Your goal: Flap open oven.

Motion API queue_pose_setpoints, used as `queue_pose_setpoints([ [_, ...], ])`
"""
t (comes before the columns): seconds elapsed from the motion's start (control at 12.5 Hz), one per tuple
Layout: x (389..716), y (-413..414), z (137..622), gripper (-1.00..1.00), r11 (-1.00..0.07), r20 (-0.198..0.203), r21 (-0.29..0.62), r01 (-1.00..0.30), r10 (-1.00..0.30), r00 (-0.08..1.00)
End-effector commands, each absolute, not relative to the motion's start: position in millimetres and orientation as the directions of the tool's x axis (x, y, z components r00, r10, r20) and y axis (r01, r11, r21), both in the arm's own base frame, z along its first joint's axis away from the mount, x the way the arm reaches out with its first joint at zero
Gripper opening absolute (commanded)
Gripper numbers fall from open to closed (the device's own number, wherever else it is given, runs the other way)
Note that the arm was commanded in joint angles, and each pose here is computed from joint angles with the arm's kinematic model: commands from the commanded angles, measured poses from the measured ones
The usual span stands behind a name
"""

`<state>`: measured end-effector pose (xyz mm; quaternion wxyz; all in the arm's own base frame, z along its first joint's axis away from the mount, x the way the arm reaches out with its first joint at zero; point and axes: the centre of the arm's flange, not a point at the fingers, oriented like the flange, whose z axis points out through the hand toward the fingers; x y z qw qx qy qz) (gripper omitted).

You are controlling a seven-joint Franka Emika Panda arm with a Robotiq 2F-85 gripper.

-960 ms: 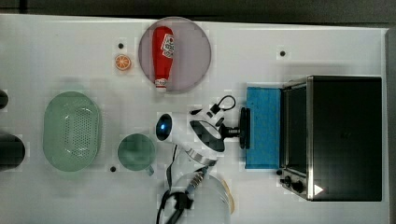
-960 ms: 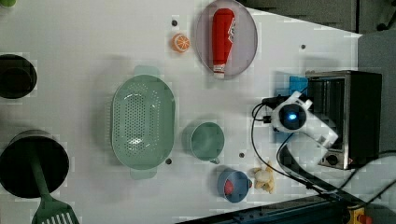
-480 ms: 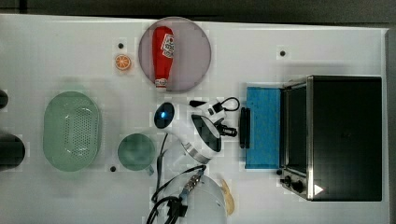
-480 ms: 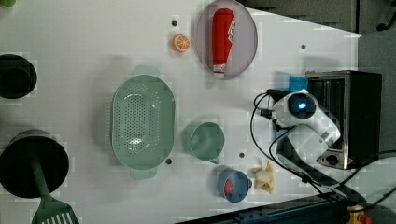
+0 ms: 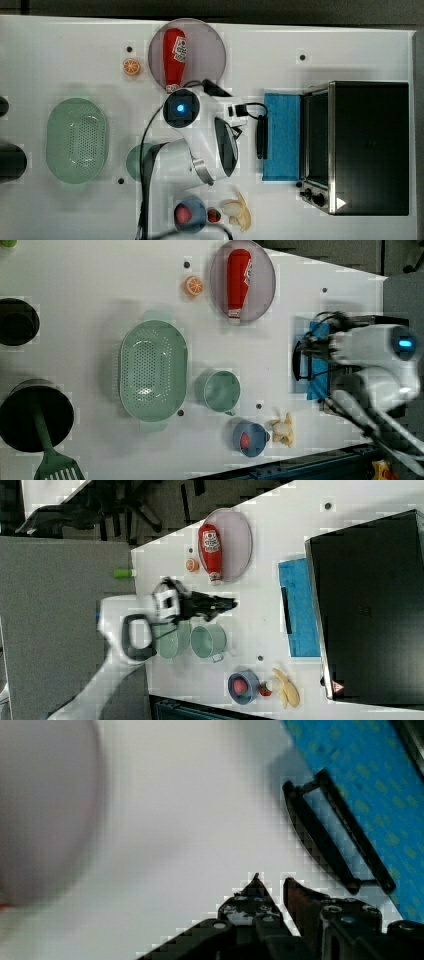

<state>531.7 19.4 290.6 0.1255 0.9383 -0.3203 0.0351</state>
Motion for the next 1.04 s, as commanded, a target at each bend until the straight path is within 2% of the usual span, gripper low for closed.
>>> queue_pose_setpoints([
  [0.08, 531.2, -5.2, 362.4, -0.65, -0.657, 0.165, 0.128, -0.743, -0.725, 0.669],
  [0.24, 518.1, -10.0, 417.3, -0.65, -0.612, 0.139, 0.052, -0.789, -0.778, 0.613],
  [0.48, 491.4, -18.3, 480.9, -0.65, -0.557, 0.076, -0.025, -0.83, -0.829, 0.554],
  [0.64, 479.4, -20.7, 511.8, -0.65, -0.548, 0.072, -0.06, -0.834, -0.836, 0.544],
  [0.8, 468.1, -22.1, 536.8, -0.65, -0.546, 0.065, -0.059, -0.836, -0.837, 0.543],
  [1.04, 456.5, -24.6, 572.1, -0.65, -0.543, 0.033, -0.009, -0.84, -0.84, 0.542],
])
